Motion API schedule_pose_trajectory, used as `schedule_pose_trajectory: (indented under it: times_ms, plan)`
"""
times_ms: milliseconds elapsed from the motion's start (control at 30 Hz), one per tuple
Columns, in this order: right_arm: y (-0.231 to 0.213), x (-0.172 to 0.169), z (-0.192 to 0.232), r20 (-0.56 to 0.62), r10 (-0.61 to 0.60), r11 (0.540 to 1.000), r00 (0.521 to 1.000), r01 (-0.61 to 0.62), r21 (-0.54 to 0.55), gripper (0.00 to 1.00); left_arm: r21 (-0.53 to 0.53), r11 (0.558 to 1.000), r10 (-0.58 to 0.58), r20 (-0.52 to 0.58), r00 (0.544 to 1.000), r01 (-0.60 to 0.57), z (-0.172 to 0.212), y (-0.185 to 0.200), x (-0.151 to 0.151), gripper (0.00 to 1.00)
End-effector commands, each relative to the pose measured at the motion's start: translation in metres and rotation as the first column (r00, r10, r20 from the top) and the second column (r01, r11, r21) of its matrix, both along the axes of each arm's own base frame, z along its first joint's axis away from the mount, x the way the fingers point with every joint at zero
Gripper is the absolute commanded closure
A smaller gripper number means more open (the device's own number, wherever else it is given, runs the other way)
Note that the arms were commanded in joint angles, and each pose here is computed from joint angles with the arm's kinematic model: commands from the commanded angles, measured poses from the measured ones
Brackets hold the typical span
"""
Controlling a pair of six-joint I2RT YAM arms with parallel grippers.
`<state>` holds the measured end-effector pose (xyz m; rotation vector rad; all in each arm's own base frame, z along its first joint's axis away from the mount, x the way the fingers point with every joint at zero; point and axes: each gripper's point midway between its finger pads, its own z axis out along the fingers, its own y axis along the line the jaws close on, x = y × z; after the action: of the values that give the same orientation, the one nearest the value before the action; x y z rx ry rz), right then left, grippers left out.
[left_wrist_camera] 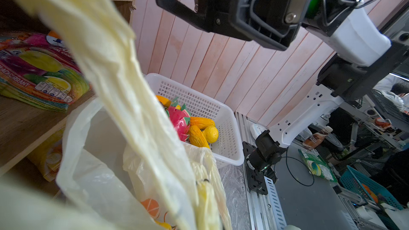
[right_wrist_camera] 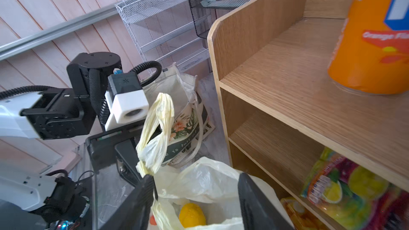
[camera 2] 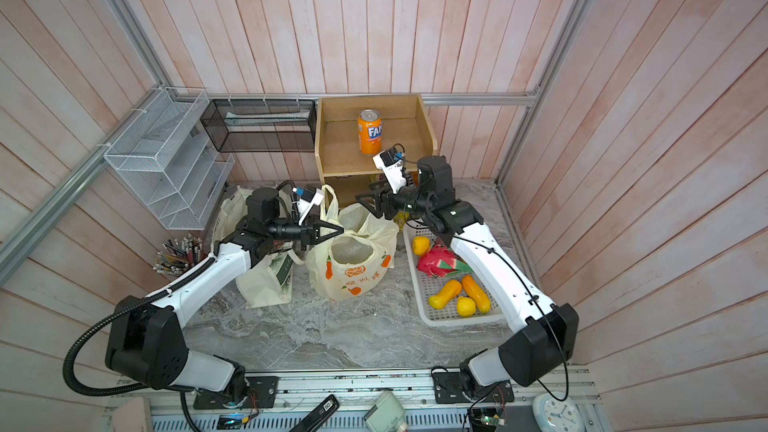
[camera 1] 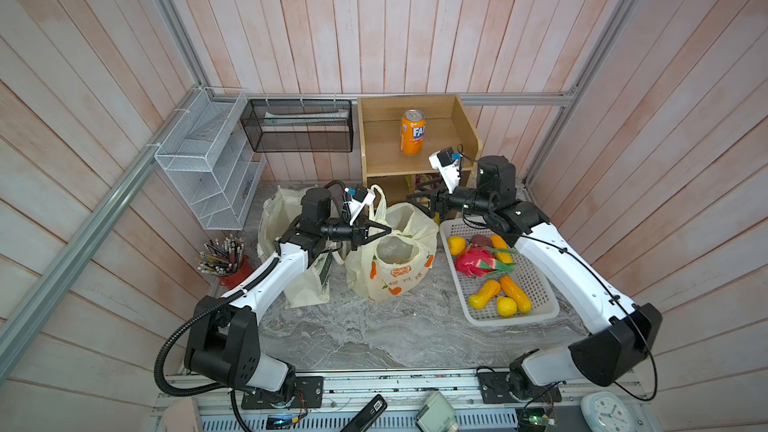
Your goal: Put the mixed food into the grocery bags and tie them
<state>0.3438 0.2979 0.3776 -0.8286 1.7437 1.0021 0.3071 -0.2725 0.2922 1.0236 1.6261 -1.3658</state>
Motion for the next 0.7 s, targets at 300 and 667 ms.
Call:
schedule_pose_trajectory:
  times_ms: [300,667]
  plan:
    - [0.047,-0.006,0.005,-0.061,0.186,0.979,0.981,-0.181,0.09,0.38,-0.014,0.997,-0.069,-0.004,0.998,0.069,0.008,-0.008,-0.007,1.0]
    - [0.07,0.009,-0.005,-0.092,0.214,0.975,0.972,-0.207,0.084,0.43,-0.017,0.996,-0.082,-0.002,0.997,0.082,0.009,-0.01,-0.007,1.0]
